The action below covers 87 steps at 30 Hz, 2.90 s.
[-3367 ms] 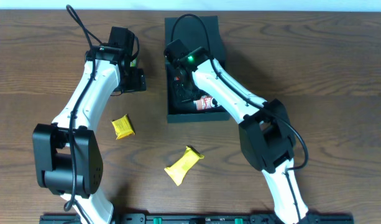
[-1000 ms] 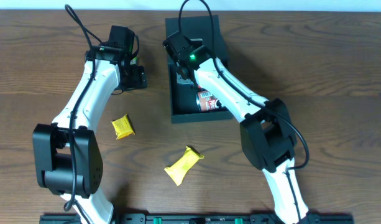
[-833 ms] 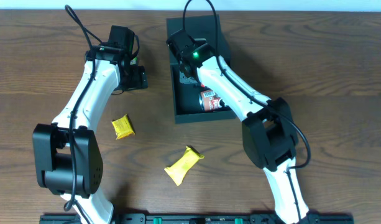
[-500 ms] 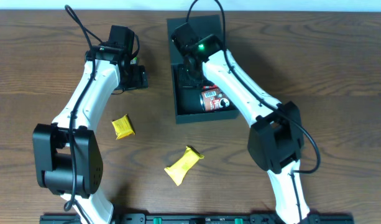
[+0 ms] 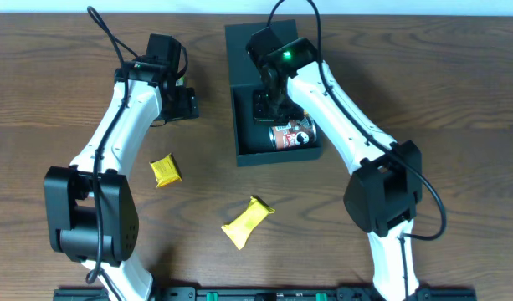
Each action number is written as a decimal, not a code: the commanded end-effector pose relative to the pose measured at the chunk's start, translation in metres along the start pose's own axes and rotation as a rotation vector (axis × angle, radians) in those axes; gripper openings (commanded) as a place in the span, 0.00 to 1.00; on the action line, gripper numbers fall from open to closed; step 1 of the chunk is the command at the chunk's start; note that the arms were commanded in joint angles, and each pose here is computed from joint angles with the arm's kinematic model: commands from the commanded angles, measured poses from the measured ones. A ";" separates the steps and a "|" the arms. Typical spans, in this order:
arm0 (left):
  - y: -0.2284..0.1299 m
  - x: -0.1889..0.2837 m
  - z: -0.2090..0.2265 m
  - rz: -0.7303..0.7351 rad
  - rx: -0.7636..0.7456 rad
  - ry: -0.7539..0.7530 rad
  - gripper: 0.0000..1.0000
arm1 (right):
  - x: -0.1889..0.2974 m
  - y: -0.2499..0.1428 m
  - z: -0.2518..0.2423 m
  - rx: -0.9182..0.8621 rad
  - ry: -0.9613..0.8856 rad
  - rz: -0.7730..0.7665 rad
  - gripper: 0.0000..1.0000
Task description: Pack container
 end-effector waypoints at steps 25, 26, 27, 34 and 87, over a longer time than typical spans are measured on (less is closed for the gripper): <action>0.005 0.012 0.006 -0.038 0.007 0.008 0.95 | -0.043 -0.013 -0.002 0.054 -0.068 -0.031 0.02; 0.005 0.012 0.006 -0.038 0.007 0.008 0.95 | -0.043 -0.012 -0.003 0.055 -0.079 -0.038 0.01; 0.005 0.012 0.006 -0.038 0.007 0.008 0.95 | -0.043 -0.012 -0.003 0.056 -0.086 -0.043 0.02; 0.005 0.012 0.006 -0.038 0.007 0.008 0.96 | -0.043 -0.005 -0.003 0.056 -0.103 -0.097 0.02; 0.064 -0.038 0.010 -0.274 0.903 -0.083 0.96 | 0.137 0.029 -0.131 -0.207 -0.005 -0.276 0.99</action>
Point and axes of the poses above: each gripper's point midway between its finger pads, its own x axis back along the fingers, its own z axis along the line the jaws close on, y = z × x, the point moved 7 cm from there along x, back along the fingers, and after that the axes turned 7 degrees about -x, right-handed, at the moved point
